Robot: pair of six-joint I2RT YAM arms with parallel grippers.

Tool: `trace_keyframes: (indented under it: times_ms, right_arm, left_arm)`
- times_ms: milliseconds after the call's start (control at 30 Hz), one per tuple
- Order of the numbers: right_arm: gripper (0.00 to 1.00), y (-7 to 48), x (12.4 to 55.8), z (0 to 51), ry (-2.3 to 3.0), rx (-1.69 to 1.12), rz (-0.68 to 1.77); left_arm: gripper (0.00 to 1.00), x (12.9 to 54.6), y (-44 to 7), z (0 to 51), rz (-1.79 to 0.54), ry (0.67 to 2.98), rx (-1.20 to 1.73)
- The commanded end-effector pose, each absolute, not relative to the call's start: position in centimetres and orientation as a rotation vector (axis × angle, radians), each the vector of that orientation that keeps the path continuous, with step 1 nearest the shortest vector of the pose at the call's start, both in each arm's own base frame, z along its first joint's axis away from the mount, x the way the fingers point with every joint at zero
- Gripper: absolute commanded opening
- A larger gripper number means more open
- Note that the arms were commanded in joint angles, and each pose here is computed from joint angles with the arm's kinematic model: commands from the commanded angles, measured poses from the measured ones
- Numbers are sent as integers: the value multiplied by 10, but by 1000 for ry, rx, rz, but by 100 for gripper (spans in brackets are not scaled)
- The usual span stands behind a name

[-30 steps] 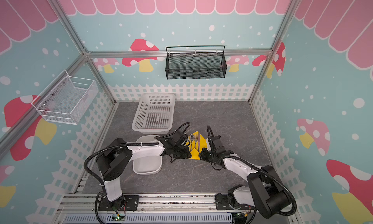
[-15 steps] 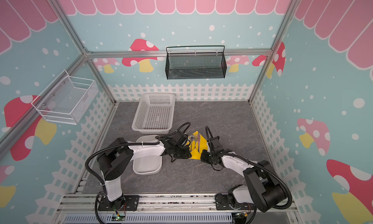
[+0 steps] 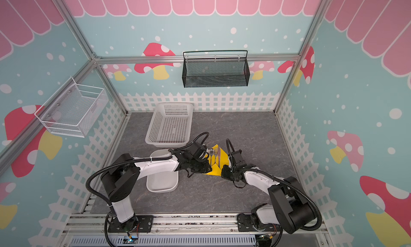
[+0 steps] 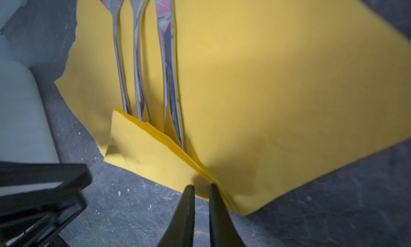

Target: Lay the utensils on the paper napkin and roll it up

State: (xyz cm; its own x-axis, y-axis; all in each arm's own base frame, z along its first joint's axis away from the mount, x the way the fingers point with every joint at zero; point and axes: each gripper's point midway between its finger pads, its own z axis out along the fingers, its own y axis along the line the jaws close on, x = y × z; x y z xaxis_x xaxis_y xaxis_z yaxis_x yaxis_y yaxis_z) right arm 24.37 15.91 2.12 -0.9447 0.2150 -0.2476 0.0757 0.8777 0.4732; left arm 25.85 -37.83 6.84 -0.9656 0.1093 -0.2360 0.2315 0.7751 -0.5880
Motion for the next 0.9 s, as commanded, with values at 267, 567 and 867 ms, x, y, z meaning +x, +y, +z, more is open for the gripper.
trace_keyframes:
  times_ms: [267, 567, 867]
  right_arm:
    - [17, 153, 240, 20, 2762, 260, 657]
    - [17, 155, 235, 18, 2751, 271, 700]
    - [17, 155, 234, 17, 2741, 285, 708]
  left_arm:
    - [11, 250, -417, 69, -1051, 2842, 257]
    - [4, 248, -423, 47, -1012, 2936, 173]
    - [4, 249, -430, 37, -972, 2964, 199]
